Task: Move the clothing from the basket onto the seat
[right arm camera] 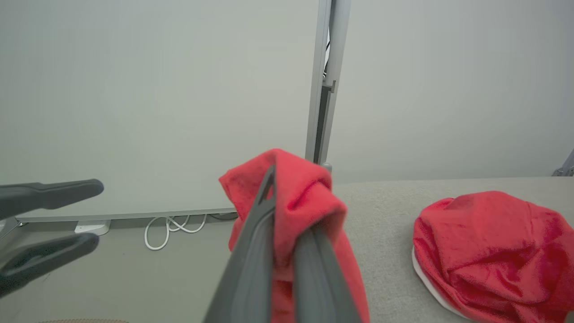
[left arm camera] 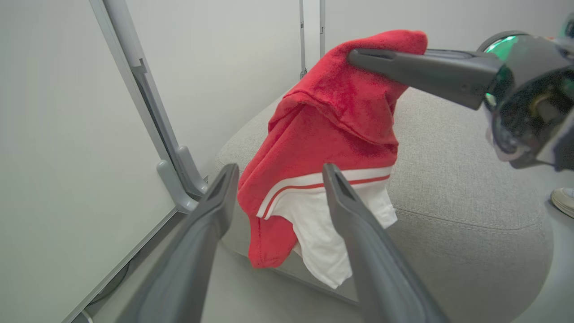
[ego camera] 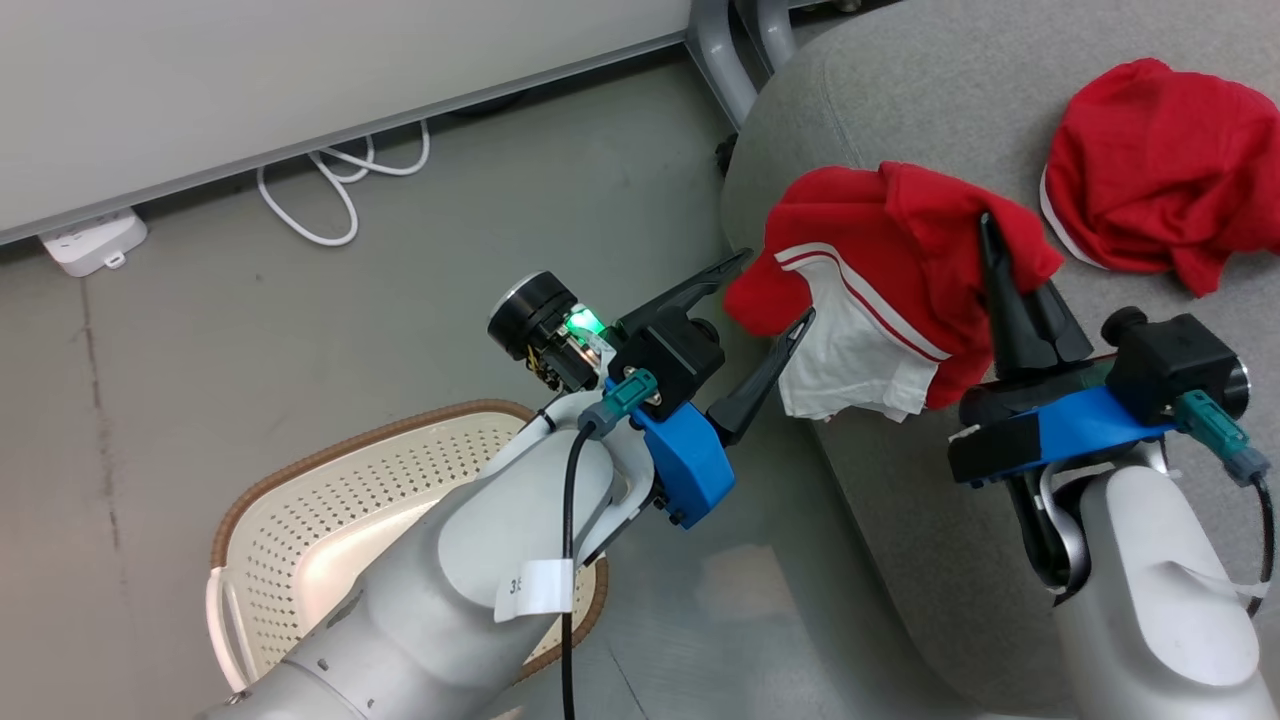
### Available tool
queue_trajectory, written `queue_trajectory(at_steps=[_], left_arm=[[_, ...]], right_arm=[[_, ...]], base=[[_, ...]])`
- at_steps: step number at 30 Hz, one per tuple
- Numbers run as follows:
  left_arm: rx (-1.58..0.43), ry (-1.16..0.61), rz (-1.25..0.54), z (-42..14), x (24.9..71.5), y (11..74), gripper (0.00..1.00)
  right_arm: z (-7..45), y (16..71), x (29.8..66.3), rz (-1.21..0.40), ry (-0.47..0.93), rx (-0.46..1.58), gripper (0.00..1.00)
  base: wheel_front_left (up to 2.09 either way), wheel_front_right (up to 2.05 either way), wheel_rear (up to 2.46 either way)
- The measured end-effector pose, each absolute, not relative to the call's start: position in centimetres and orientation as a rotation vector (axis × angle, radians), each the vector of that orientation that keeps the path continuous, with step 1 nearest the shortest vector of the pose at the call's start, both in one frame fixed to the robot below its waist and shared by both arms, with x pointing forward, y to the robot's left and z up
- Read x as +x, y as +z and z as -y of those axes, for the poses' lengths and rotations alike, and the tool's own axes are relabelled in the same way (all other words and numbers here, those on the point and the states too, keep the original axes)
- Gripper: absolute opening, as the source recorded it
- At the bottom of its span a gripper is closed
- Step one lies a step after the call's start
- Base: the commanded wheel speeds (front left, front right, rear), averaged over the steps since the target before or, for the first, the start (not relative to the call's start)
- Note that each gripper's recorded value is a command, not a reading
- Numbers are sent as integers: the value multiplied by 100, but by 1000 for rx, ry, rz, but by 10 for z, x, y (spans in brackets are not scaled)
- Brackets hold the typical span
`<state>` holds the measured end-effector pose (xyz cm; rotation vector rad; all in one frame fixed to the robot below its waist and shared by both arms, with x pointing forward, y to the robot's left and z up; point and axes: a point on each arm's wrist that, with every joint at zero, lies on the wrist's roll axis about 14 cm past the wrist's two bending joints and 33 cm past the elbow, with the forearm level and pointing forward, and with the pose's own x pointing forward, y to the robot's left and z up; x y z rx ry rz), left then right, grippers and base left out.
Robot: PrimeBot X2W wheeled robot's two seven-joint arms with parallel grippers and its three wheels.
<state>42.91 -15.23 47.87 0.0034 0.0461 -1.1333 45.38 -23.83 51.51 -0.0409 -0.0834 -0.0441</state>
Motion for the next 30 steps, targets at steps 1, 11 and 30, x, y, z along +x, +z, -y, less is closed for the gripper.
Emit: queue_trajectory(at_steps=[1, 11, 30], left_arm=[[0, -1146, -49, 156, 427, 477, 100], [-25, -1252, -87, 184, 408, 455, 100], [-52, -1310, -99, 196, 398, 446, 100]], right_arm=[[245, 516, 452, 85, -62, -45, 0], [300, 508, 422, 60, -233, -69, 0], [319, 499, 409, 33, -300, -79, 0]], base=[[0, 0, 0], [0, 0, 0], [0, 0, 0]])
